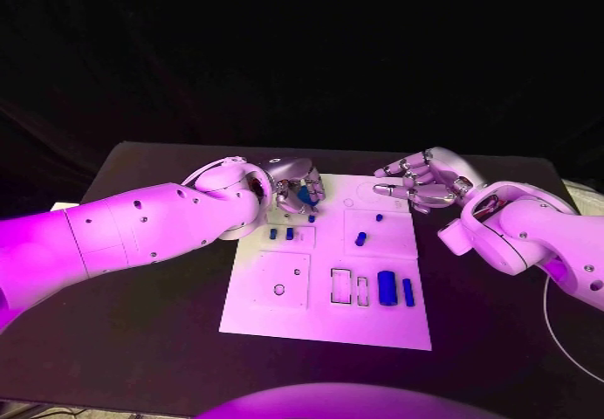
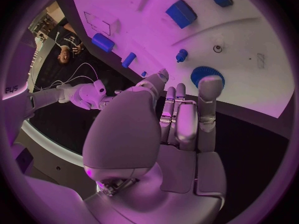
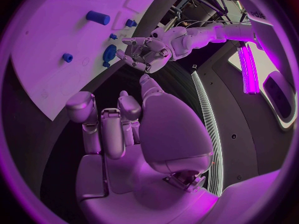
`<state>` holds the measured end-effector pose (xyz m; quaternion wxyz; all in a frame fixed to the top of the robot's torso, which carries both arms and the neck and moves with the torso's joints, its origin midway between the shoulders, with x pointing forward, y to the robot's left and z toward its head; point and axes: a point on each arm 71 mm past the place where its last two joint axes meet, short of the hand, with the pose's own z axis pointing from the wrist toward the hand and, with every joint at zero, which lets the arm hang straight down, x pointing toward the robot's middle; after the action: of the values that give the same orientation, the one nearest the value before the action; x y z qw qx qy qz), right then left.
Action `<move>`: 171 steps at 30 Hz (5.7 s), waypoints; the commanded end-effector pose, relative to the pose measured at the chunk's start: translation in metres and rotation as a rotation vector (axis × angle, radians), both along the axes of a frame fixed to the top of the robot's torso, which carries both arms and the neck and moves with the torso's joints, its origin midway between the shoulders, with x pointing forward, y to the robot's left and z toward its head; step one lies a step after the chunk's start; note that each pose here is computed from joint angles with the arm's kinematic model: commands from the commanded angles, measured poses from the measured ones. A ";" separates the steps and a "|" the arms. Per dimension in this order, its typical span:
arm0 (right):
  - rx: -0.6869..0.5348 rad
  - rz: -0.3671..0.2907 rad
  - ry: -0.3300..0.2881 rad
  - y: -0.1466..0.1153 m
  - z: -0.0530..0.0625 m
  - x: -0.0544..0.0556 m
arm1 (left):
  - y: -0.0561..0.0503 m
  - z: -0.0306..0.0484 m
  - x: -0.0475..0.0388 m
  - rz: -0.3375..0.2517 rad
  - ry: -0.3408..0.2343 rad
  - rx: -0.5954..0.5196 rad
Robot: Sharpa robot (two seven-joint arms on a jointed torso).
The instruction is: Assemble the parts on the task board
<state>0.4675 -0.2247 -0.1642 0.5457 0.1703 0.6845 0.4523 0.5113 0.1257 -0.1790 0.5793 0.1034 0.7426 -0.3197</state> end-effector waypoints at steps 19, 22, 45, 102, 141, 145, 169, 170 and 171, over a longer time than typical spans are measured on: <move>-0.002 -0.014 -0.004 0.000 -0.001 0.001 | -0.003 -0.0175 0.0023 0.012 0.062 0.167; -0.002 -0.013 -0.004 0.000 -0.001 0.001 | -0.004 -0.0181 0.0025 0.011 0.061 0.164; -0.001 -0.008 -0.003 0.002 -0.001 0.001 | -0.008 -0.0245 0.0026 0.015 0.086 0.158; -0.004 -0.015 0.005 0.000 -0.004 0.001 | 0.060 0.0114 0.0037 0.166 0.149 -0.014; -0.002 -0.009 0.005 0.002 -0.005 0.000 | 0.051 -0.0082 0.0045 0.133 0.203 0.080; -0.002 -0.008 0.006 0.001 -0.005 0.000 | 0.051 -0.0101 0.0047 0.134 0.210 0.086; -0.002 -0.008 0.008 0.001 -0.006 0.000 | 0.053 -0.0133 0.0058 0.147 0.222 0.103; -0.002 -0.008 0.008 0.001 -0.006 0.000 | 0.053 -0.0134 0.0058 0.148 0.223 0.104; -0.002 -0.009 0.008 0.001 -0.006 0.000 | 0.053 -0.0134 0.0059 0.148 0.223 0.104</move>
<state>0.4678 -0.2245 -0.1703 0.5464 0.1791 0.6855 0.4466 0.5176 0.1796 -0.1915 0.5151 0.0383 0.8185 -0.2515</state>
